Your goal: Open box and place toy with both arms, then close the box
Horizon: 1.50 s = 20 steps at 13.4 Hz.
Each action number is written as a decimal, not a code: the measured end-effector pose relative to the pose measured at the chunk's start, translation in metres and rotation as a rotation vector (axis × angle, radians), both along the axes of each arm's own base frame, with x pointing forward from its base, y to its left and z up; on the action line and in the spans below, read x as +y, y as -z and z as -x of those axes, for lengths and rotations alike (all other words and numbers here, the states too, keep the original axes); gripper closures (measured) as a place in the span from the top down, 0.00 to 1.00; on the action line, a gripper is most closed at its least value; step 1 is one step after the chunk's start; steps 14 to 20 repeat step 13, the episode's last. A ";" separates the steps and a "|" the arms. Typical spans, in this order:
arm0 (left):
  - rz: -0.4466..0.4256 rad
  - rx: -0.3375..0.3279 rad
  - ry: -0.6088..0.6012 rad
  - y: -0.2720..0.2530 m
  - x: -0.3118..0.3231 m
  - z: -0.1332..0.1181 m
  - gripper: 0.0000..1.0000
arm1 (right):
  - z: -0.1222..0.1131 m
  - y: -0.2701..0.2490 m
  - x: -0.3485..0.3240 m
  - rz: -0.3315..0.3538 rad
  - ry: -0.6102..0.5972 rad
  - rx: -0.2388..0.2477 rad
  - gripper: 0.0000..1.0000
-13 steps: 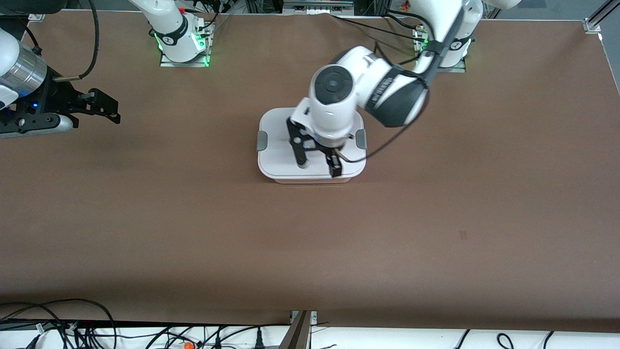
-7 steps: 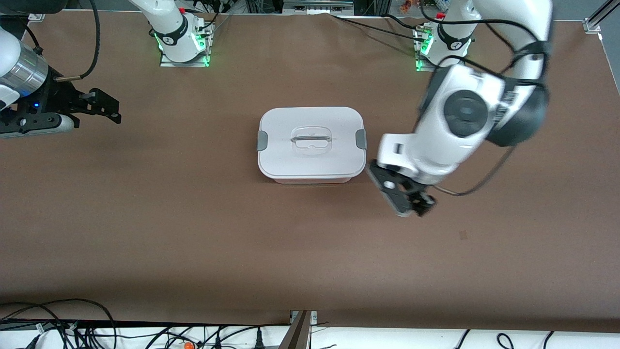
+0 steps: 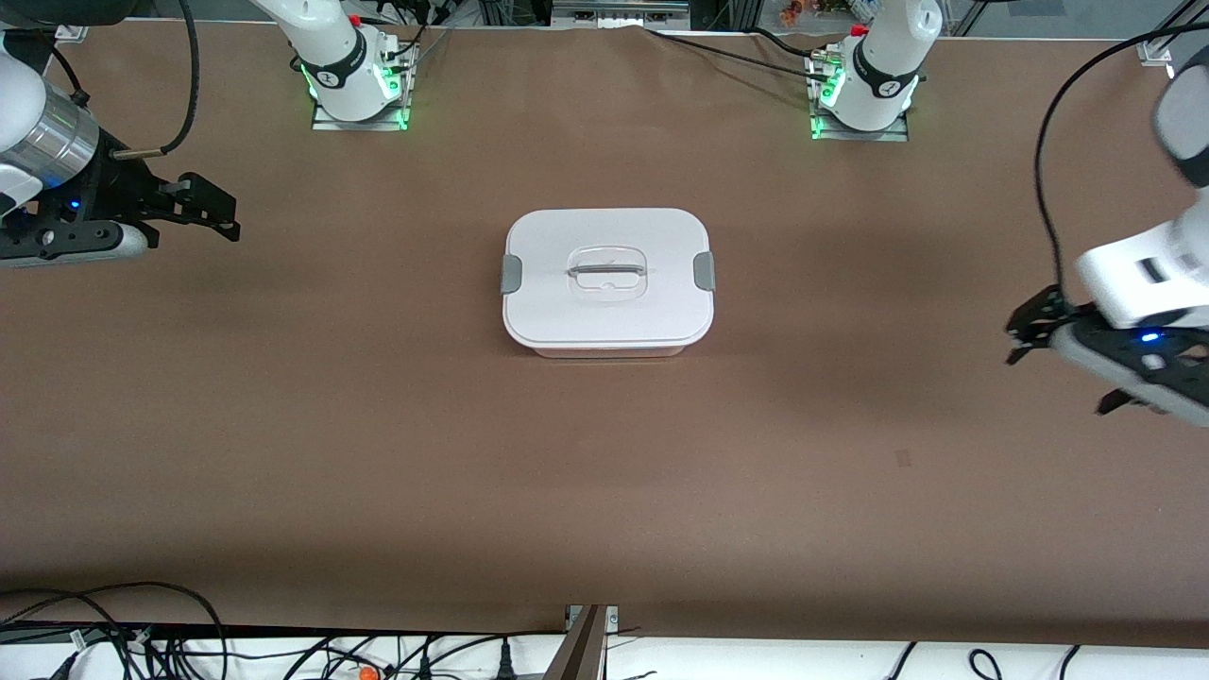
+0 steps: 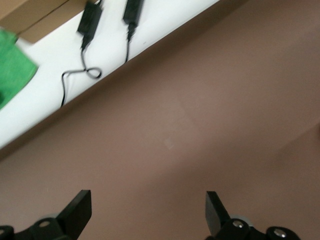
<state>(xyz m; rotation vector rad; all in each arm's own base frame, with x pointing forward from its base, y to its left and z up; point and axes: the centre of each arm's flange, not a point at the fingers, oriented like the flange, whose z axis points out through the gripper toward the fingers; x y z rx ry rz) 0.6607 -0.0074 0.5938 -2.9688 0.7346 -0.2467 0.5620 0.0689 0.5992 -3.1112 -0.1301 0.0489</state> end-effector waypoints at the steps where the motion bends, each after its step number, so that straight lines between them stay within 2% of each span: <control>1: 0.013 0.031 -0.106 0.000 0.018 0.012 1.00 | 0.000 0.000 0.000 0.000 0.000 -0.001 1.00; 4: 0.044 0.128 -0.404 -0.004 0.030 0.045 1.00 | -0.001 -0.001 0.001 -0.001 -0.002 -0.007 1.00; 6: 0.053 0.155 -0.504 -0.015 0.020 0.061 1.00 | 0.000 -0.001 0.008 -0.001 -0.013 -0.009 1.00; 10: 0.087 0.208 -0.558 -0.002 0.028 0.066 1.00 | 0.000 -0.001 0.012 0.003 -0.021 -0.010 1.00; 20: 0.086 0.215 -0.563 0.003 0.031 0.063 1.00 | 0.000 0.000 0.012 0.004 -0.021 -0.009 1.00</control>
